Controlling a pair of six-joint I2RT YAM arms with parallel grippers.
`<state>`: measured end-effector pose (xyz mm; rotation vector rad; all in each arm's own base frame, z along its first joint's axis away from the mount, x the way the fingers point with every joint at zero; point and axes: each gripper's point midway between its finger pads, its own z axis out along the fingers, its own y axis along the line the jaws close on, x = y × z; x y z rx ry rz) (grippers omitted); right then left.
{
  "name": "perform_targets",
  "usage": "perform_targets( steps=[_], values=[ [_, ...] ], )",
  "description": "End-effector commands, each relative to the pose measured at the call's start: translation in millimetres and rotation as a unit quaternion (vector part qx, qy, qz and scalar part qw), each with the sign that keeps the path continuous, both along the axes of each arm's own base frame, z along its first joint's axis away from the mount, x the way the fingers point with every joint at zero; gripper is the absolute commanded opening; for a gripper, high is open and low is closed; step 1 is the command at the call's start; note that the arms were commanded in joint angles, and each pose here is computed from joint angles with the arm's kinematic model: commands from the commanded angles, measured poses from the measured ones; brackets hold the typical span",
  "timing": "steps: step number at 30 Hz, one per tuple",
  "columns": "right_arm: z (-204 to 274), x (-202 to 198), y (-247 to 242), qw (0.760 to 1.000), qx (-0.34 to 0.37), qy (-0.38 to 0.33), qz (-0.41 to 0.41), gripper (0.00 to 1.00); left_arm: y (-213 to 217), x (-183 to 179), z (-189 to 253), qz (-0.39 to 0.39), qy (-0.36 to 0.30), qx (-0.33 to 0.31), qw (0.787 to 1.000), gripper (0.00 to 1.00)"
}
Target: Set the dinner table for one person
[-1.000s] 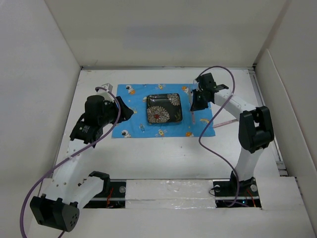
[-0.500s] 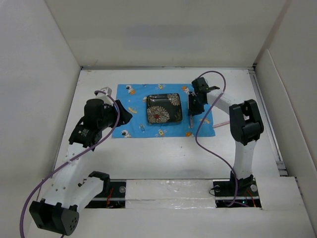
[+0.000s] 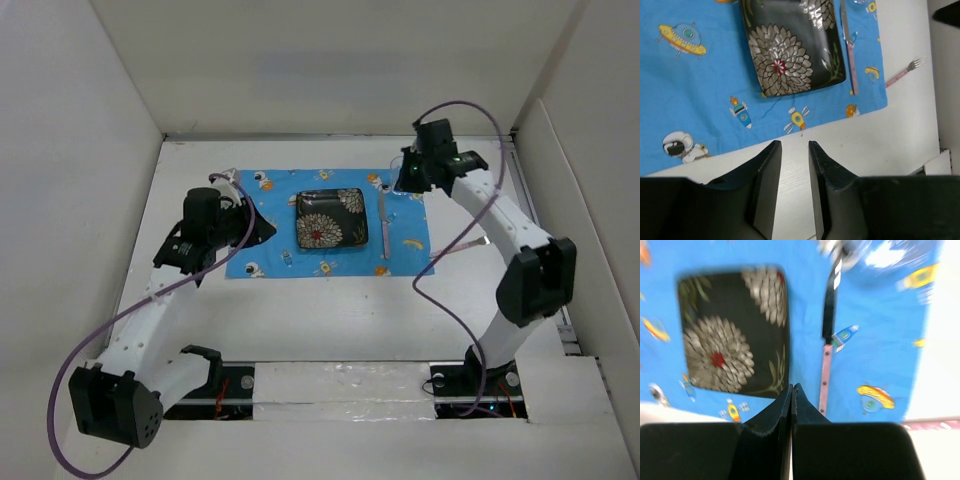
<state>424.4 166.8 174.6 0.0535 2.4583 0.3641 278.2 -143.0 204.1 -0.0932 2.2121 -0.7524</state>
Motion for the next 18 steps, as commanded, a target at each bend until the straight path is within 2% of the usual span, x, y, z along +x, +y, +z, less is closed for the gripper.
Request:
perform_targets(
  steps=[1,3,5,6,7,8,10,11,12,13,14,15,16,17,18],
  values=[
    [70,3,-53,0.992,-0.006,-0.083,-0.097,0.0,-21,19,41,-0.048,-0.061,-0.033,0.996,0.25],
    [65,-6,-88,0.986,0.014,-0.075,-0.151,0.0,-29,30,45,-0.056,-0.071,-0.031,0.995,0.19],
    [70,-14,-104,0.978,0.051,-0.081,-0.183,0.0,-70,24,39,-0.095,-0.072,0.006,0.993,0.17],
    [67,-20,-118,0.974,0.062,-0.081,-0.201,0.0,-84,33,55,-0.081,-0.099,0.031,0.991,0.18],
    [100,-28,-120,0.969,0.087,-0.121,-0.197,0.0,-107,29,56,-0.106,-0.109,0.05,0.987,0.19],
    [110,-30,-122,0.965,0.099,-0.139,-0.198,0.0,-155,7,34,-0.165,-0.091,0.076,0.979,0.23],
    [161,-41,-124,0.955,0.12,-0.192,-0.19,0.0,-196,4,47,-0.187,-0.12,0.089,0.971,0.27],
    [175,-46,-126,0.953,0.124,-0.202,-0.187,0.0,-228,-5,26,-0.221,-0.111,0.098,0.964,0.32],
    [193,-51,-120,0.952,0.135,-0.214,-0.172,0.0,-248,-5,42,-0.235,-0.129,0.08,0.96,0.35],
    [223,-59,-117,0.946,0.145,-0.241,-0.16,0.0,-264,-6,40,-0.25,-0.133,0.078,0.956,0.39],
    [239,-67,-113,0.943,0.155,-0.256,-0.148,0.01,-282,-1,11,-0.267,-0.121,0.097,0.951,0.44],
    [251,-73,-110,0.94,0.165,-0.264,-0.141,0.01,-307,-2,30,-0.282,-0.142,0.082,0.945,0.46],
    [262,-79,-104,0.938,0.176,-0.271,-0.126,0.02,-319,3,24,-0.293,-0.144,0.085,0.941,0.48],
    [280,-91,-102,0.931,0.189,-0.288,-0.122,0.03,-340,4,-17,-0.317,-0.12,0.109,0.934,0.52],
    [289,-97,-100,0.927,0.197,-0.298,-0.116,0.04,-365,6,5,-0.334,-0.15,0.092,0.926,0.53]
  ],
)
